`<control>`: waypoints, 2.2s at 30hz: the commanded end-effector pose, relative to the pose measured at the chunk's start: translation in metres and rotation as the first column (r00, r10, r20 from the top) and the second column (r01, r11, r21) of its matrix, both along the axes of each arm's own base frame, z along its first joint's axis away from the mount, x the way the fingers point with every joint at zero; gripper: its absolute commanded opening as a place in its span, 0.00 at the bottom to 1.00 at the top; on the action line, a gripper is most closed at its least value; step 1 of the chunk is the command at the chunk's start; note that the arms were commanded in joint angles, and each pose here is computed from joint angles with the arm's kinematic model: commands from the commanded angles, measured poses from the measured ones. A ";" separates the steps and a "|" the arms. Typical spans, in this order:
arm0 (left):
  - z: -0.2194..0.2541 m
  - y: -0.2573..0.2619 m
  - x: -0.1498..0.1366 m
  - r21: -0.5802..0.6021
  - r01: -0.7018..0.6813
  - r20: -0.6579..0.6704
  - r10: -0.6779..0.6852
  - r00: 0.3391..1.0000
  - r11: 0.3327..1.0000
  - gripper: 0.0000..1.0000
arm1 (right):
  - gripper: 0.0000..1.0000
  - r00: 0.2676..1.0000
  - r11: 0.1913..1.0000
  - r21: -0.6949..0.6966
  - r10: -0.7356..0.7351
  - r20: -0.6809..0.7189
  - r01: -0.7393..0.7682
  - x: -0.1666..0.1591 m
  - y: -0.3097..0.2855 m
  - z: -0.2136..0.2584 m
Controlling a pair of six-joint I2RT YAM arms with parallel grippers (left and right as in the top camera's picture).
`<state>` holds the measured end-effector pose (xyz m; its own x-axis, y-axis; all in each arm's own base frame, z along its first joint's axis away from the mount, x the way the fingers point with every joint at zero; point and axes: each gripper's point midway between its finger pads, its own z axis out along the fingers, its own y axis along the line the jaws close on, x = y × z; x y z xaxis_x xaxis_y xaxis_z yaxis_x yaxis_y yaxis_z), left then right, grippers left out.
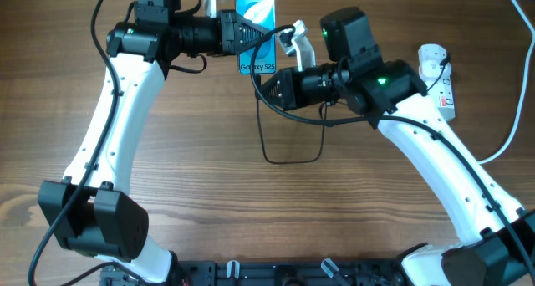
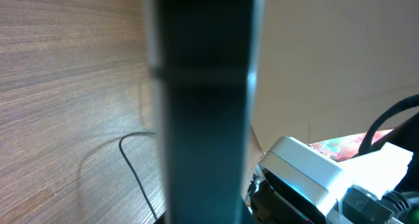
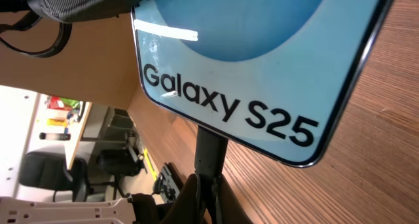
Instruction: Plug charger to phone and switch on socket
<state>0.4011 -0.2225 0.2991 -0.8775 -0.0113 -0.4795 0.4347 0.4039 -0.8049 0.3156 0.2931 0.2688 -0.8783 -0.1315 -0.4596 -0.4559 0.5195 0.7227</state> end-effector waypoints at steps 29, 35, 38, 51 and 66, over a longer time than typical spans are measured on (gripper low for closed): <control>0.003 -0.017 -0.029 -0.057 0.095 -0.067 -0.099 0.993 0.994 0.04 | 0.61 0.998 1.000 -0.005 -0.028 0.056 0.028 0.016 -0.024 0.012; 0.007 -0.018 -0.025 -0.080 0.057 -0.130 -0.068 0.989 0.995 0.04 | 0.60 1.000 0.999 -0.039 -0.015 -0.006 0.015 0.004 -0.026 0.001; 0.008 -0.018 -0.023 -0.082 0.058 -0.116 -0.068 0.991 0.995 0.04 | 0.59 1.000 0.999 -0.041 -0.003 -0.012 0.002 0.000 -0.022 0.001; 0.009 -0.018 -0.023 -0.082 0.059 -0.115 -0.068 0.991 0.995 0.04 | 0.38 0.999 0.998 -0.046 0.038 -0.004 -0.038 -0.012 -0.008 0.001; 0.013 -0.019 -0.019 -0.092 0.046 -0.110 -0.056 0.992 0.995 0.04 | 0.30 0.998 0.998 -0.054 0.025 -0.049 -0.027 -0.016 -0.009 -0.003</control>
<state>0.3877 -0.2409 0.2995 -0.9229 -0.0001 -0.3850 0.3617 0.3425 -0.8671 0.2972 0.2828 0.2569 -0.9030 -0.1855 -0.3875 -0.4223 0.5487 0.7215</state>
